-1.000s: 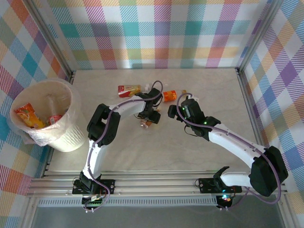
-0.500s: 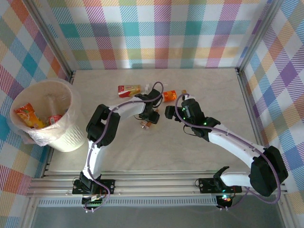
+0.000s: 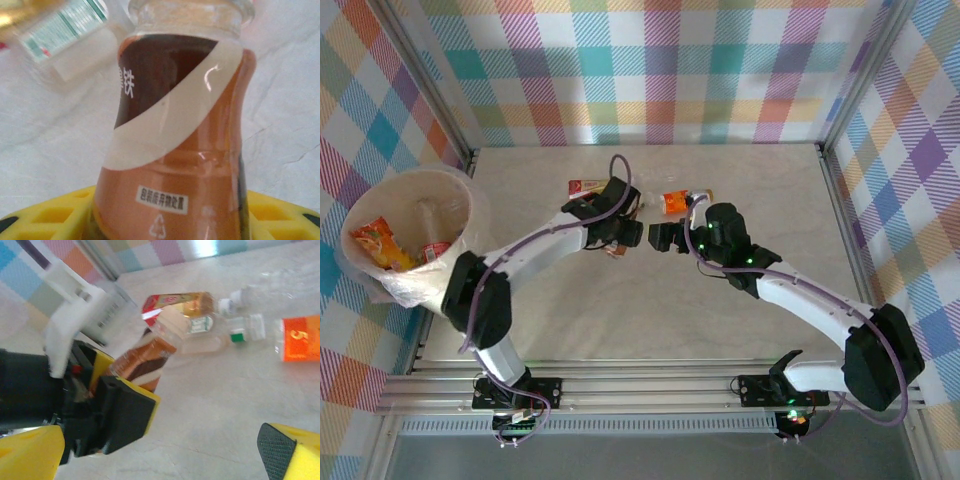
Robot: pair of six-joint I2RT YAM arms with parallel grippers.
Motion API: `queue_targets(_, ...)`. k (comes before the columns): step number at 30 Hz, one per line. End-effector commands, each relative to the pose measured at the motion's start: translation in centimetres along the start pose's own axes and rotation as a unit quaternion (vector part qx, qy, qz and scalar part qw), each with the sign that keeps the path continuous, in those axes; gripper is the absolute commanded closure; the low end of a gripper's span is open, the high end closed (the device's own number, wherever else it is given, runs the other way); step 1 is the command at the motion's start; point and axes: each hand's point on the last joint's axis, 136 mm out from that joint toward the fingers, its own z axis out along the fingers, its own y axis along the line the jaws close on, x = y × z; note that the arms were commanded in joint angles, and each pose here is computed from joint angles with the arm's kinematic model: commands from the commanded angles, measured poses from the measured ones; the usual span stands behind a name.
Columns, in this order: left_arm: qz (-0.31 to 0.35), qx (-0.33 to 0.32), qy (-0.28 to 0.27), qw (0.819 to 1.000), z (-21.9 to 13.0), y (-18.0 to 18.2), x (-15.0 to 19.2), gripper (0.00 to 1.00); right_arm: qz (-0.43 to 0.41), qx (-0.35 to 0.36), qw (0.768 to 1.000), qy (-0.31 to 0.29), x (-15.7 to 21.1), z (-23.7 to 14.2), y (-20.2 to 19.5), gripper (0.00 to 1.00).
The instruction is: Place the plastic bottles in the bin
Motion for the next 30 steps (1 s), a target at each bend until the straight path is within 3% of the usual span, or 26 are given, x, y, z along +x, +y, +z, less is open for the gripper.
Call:
queue_targets(1, -0.033, -0.025, -0.062, 0.997, -3.6, 1.9, -1.8, 0.54, -0.033, -0.057, 0.997, -0.029, -1.3, 0.2, 2.1, 0.00)
queue_targets(11, -0.086, -0.069, -0.155, 0.982, -12.8, 7.7, -4.0, 0.54, -0.033, -0.067, 0.997, -0.036, -1.8, 0.6, 2.5, 0.00)
queue_targets(20, -0.115, -0.213, -0.241, 0.940, -22.5, 14.0, -5.9, 0.53, -0.030, -0.070, 0.997, -0.030, -2.1, 1.3, 2.8, 0.00)
queue_targets(30, -0.184, -0.313, -0.287, 0.886, -27.9, 21.1, -6.6, 0.54, -0.023, -0.076, 0.997, -0.023, -2.4, 2.0, 3.1, 0.00)
